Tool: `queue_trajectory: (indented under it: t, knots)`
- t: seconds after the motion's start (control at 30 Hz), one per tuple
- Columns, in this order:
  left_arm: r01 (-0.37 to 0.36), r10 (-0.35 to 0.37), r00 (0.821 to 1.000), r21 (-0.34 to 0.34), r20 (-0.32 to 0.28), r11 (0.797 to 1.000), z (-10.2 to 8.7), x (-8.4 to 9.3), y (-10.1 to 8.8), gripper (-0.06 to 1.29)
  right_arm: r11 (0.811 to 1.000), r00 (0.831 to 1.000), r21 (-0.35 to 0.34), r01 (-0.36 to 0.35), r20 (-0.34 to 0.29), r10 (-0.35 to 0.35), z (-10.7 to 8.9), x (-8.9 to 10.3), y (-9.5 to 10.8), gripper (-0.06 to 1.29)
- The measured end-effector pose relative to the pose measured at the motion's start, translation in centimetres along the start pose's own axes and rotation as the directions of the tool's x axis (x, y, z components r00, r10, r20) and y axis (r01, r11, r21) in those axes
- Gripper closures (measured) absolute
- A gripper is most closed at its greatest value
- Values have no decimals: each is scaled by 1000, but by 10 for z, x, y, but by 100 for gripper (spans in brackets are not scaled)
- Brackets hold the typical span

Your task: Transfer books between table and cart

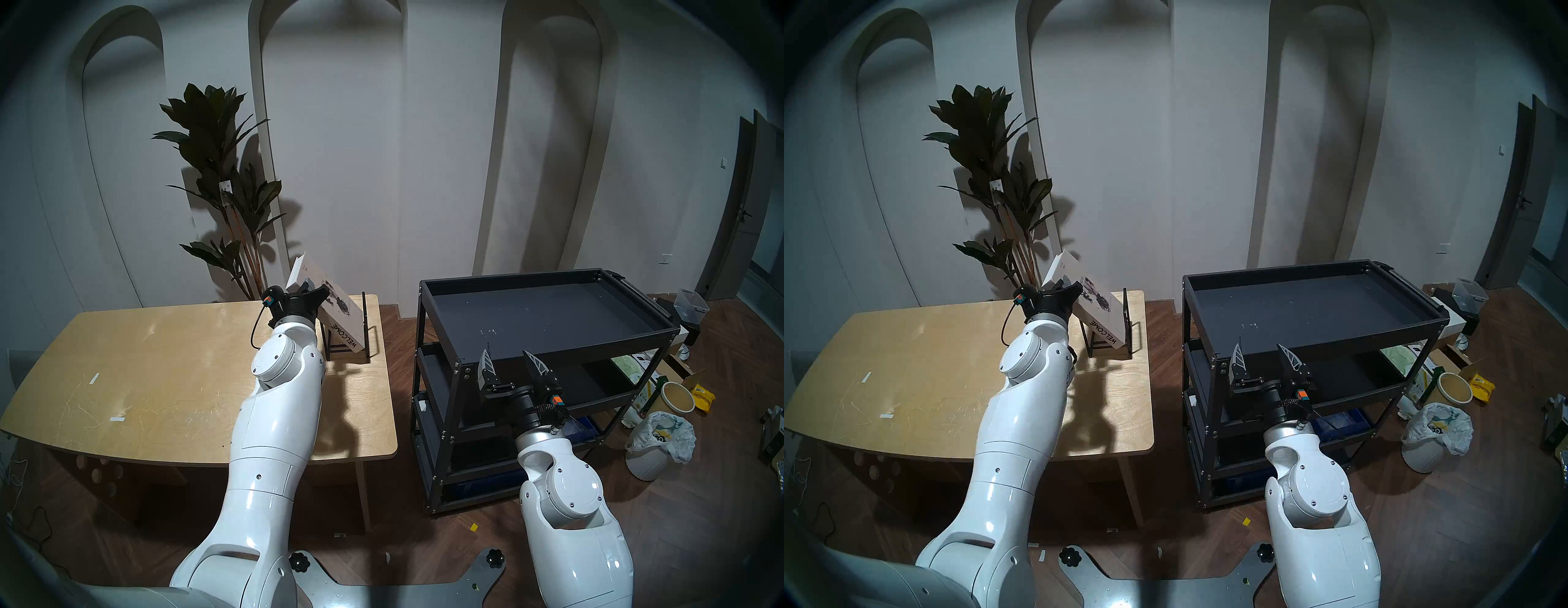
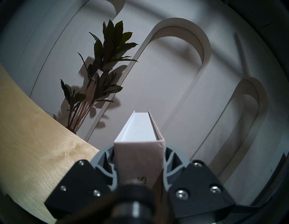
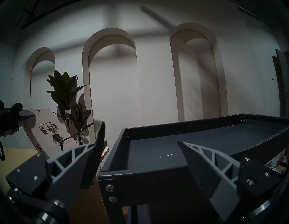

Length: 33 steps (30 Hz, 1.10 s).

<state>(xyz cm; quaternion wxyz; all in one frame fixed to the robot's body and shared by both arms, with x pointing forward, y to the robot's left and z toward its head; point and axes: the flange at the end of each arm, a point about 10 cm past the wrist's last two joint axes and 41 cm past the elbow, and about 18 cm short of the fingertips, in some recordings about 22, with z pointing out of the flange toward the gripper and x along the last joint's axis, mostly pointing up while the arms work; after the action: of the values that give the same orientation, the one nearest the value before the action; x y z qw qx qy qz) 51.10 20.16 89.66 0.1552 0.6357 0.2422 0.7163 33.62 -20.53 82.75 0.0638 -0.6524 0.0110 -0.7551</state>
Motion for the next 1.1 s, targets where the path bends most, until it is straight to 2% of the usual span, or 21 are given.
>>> queue_trajectory:
  t: [0.17,0.27,0.43,0.53,0.73,0.8,0.83,0.9,0.97,1.0,1.1]
  knots:
    - [20,-20,1000,-29,-20,999,-7,8,11,89,1000,1000,3,-2,0,2,1,0,0,0]
    - [6,-8,999,-48,-47,999,-13,15,20,89,1000,1000,15,5,-2,-5,1,0,-1,0]
    - [-29,23,996,-56,-90,998,-19,25,30,89,996,998,62,61,-15,-60,2,1,-8,0]
    - [-49,41,991,-56,-126,997,-23,35,39,89,987,993,110,116,-38,-113,4,4,-18,0]
    - [-87,78,980,-42,-183,995,-31,55,53,89,951,970,199,235,-113,-216,10,18,-45,0]
    - [-101,94,977,-29,-192,994,-34,61,57,89,933,956,223,282,-142,-255,12,23,-54,0]
    - [-114,109,975,-12,-196,993,-36,66,59,89,915,943,240,323,-165,-290,15,25,-61,0]
    - [-122,120,973,2,-197,992,-38,69,61,89,903,932,248,351,-179,-314,16,27,-67,0]
    - [-134,137,972,25,-192,991,-41,73,63,89,885,917,254,390,-195,-348,20,27,-74,0]
    - [-145,151,971,47,-183,988,-44,77,64,89,869,904,260,420,-201,-377,23,23,-81,0]
    - [-160,172,972,83,-159,984,-49,83,67,89,854,895,272,444,-184,-406,30,10,-93,0]
